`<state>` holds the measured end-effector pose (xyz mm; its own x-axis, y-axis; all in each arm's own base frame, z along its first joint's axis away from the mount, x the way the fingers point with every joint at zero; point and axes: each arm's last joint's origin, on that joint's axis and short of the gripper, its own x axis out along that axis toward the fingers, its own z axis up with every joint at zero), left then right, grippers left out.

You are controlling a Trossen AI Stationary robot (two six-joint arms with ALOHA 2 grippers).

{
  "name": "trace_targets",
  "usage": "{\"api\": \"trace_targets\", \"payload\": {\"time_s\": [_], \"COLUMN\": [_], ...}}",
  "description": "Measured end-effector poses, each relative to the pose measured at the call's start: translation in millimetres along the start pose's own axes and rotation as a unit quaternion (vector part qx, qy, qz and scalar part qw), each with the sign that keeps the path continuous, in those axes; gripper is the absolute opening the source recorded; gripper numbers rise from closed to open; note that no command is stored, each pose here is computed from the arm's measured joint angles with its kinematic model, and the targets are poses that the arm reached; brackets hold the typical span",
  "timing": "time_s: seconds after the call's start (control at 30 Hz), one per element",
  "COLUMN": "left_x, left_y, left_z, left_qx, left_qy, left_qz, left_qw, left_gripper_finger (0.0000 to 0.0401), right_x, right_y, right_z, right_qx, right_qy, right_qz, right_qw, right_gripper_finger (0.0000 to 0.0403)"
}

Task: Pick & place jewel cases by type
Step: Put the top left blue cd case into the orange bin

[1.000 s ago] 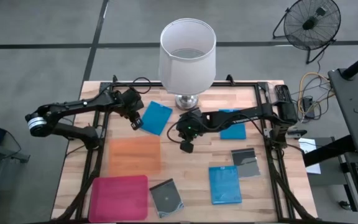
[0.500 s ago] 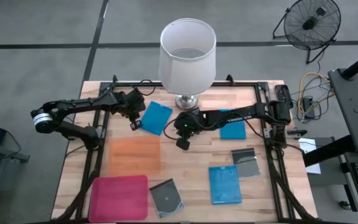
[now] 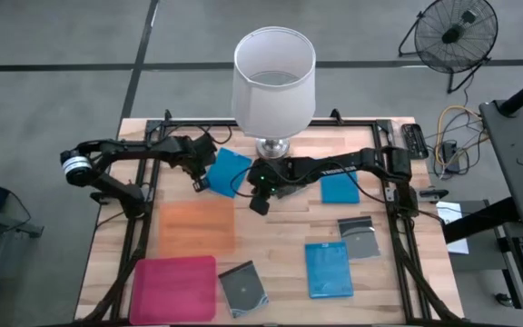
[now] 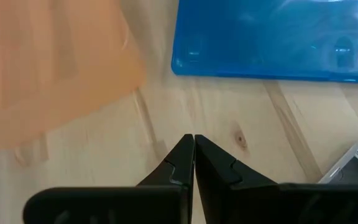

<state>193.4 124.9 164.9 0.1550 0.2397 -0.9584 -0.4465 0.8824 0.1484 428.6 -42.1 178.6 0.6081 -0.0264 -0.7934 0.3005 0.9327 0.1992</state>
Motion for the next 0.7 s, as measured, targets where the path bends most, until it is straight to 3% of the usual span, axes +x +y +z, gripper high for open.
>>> {"api": "trace_targets", "payload": {"time_s": [0.13,0.37,0.7], "left_x": [-3.5,-20.7,-20.6], "left_y": [10.6,35.0,69.5], "left_z": [1.1,8.0,0.1], "left_qx": [-0.06,-0.151,-0.291], "left_qy": [-0.008,-0.06,-0.082], "left_qz": [0.002,-0.091,-0.168], "left_qw": [0.998,0.982,0.938], "left_gripper_finger": [0.0,0.0,0.0007], "right_x": [-0.5,-1.0,-1.1], "right_y": [-0.9,-1.1,-1.5], "right_z": [-0.6,-0.6,-0.5], "right_qx": [-0.002,-0.002,-0.003], "right_qy": [0.004,0.005,0.004], "right_qz": [-0.002,-0.002,-0.003], "right_qw": [1.0,1.0,1.0], "right_gripper_finger": [0.0008,0.0008,0.0008]}}
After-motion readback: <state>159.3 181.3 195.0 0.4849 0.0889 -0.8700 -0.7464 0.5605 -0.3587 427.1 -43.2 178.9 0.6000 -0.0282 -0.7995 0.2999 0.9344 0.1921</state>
